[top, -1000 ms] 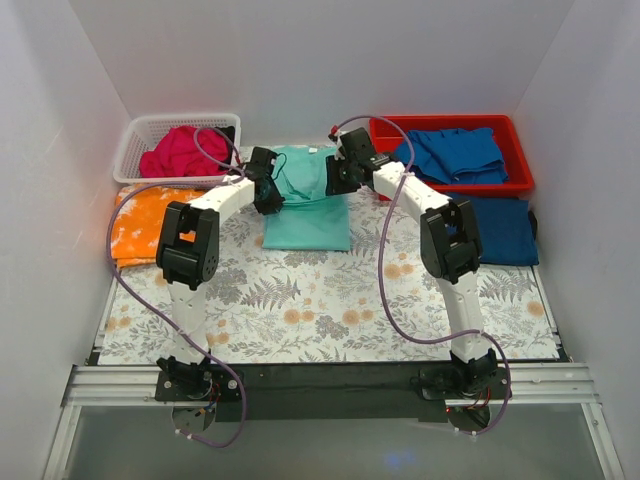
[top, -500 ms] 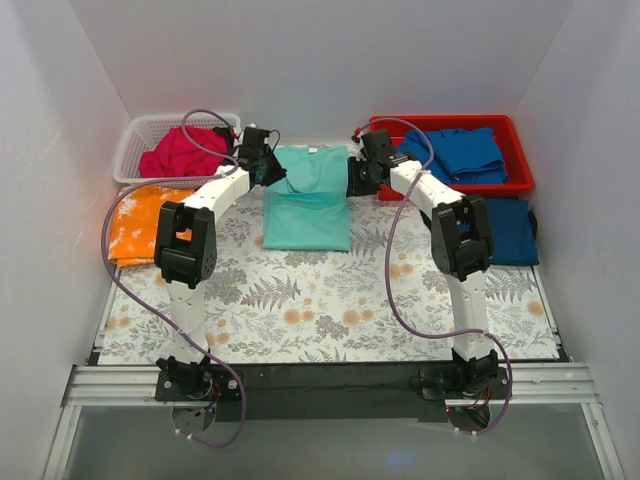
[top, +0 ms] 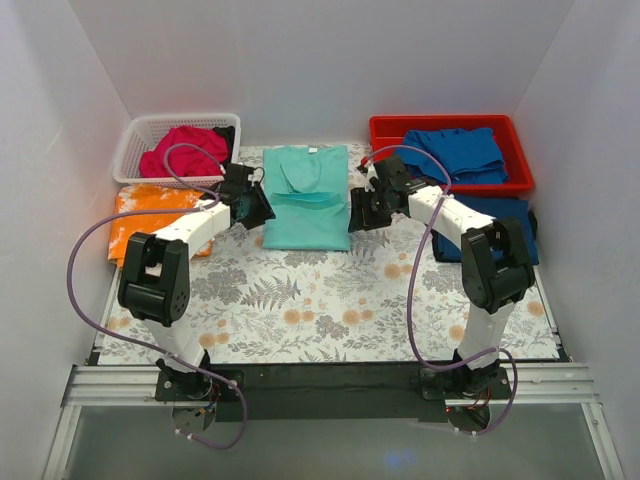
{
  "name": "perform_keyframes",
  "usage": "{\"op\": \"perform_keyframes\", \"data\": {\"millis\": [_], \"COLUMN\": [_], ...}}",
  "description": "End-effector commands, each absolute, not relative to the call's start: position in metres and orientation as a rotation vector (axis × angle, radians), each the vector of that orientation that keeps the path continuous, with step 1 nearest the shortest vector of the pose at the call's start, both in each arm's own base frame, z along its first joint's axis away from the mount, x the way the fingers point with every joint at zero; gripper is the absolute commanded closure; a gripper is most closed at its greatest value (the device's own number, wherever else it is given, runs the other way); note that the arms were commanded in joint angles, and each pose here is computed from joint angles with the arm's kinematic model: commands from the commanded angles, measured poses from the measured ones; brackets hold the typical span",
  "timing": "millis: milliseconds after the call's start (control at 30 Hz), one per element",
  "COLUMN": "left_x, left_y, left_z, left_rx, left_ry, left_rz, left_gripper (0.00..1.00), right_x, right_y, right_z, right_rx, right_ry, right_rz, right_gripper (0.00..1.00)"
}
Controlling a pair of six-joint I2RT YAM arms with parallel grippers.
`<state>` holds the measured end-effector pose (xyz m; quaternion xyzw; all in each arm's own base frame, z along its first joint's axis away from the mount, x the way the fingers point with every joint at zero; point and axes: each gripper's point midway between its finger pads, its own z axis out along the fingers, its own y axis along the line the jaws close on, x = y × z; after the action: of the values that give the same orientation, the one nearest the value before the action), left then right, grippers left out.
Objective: Fold and stack the t-shirts
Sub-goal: Fold the folded rectangular tshirt in 1/3 of the way, then grab one side of the 2/3 rectangular tshirt with both arms
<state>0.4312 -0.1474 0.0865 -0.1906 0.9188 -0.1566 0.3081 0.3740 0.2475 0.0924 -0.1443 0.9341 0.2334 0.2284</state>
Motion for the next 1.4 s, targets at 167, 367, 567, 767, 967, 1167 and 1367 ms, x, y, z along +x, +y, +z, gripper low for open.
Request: {"op": "perform_keyframes", "data": {"millis": [167,367,567,767,967,1167,1367], "left_x": [0.396,0.394,0.387,0.381,0.375,0.372,0.363], "left_y": [-0.143,-0.136,-0.138,-0.138,-0.137,-0.137,-0.142], "left_z": [0.089,0.069,0.052,0.039,0.026,0.017,0.011], "left_rx": [-0.475,-0.504,-0.511,-0.520,-0.525,-0.517,-0.499], "left_ry": [2.414,2.441,2.479,2.521,2.551,2.576,2.609], "left_rz": [-0.579,-0.616,-0.676,-0.677,-0.668,-0.668,-0.705], "left_gripper": [0.62,0.64,0.66,0.70,0.70,0.69,0.68], "right_x": [0.355,0.364,0.364,0.363,0.360,0.344,0.332], "right_y": [0.271,0.270,0.274,0.276,0.284,0.288,0.290], "right_z": [0.083,0.058,0.048,0.033,0.025,0.014,0.006], "right_rx": [-0.419,-0.361,-0.333,-0.310,-0.303,-0.304,-0.297], "right_ry": [2.538,2.547,2.562,2.591,2.610,2.646,2.675], "right_rz": [0.876,0.839,0.869,0.880,0.948,1.015,1.051], "right_gripper": [0.41,0.41,0.41,0.41,0.43,0.48,0.58]}}
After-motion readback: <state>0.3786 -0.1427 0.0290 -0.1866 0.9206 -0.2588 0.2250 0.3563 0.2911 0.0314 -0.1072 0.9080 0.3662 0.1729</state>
